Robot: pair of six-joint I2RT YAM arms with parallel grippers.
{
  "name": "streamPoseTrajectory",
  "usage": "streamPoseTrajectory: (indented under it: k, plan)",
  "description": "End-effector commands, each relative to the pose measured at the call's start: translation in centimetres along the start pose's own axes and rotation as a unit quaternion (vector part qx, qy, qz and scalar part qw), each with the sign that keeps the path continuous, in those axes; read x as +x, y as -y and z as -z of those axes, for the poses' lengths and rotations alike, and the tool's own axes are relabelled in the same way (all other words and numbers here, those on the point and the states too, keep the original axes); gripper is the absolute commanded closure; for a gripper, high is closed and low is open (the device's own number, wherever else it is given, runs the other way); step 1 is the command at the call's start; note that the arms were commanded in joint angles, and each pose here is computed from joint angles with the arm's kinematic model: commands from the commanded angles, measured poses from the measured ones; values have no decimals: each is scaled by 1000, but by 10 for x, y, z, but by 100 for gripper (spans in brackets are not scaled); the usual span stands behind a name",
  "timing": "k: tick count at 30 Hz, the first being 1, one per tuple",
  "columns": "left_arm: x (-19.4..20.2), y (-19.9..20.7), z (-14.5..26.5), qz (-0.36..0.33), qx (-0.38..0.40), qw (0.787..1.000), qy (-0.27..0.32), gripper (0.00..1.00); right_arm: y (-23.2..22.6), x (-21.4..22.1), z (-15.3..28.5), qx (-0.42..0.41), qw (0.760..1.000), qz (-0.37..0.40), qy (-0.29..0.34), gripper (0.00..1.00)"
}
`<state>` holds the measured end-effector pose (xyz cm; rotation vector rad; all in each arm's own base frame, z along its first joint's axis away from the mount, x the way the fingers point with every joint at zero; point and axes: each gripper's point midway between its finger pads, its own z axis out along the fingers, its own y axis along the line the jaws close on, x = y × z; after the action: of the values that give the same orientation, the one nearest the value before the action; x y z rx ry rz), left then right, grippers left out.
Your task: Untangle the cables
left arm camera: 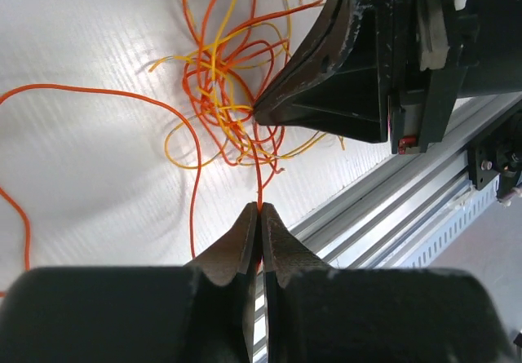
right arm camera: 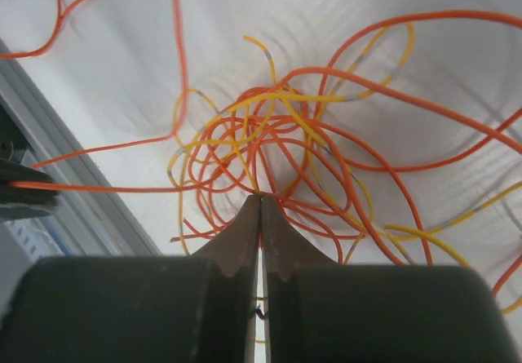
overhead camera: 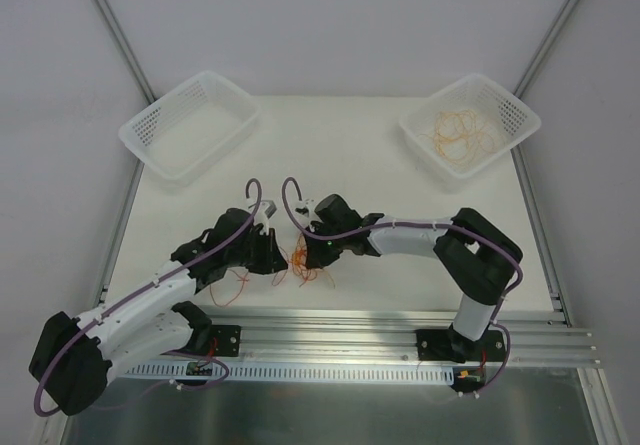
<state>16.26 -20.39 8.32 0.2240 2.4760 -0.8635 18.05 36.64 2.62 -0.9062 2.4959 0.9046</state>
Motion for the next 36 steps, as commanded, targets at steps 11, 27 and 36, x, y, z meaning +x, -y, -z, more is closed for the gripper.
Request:
streamPoseTrajectory:
  k: [11, 27, 36]
  plan:
    - [-99, -25, 92, 0, -117, 977, 180, 100, 135, 55, 104, 242, 920, -303, 61, 99]
    - [-114, -91, 128, -21, -315, 934, 170, 100, 165, 32, 254, 337, 826, -386, 233, 99]
    - [-98, -99, 91, 25, -273, 957, 99, 100, 156, 16, 304, 339, 836, -366, 230, 99]
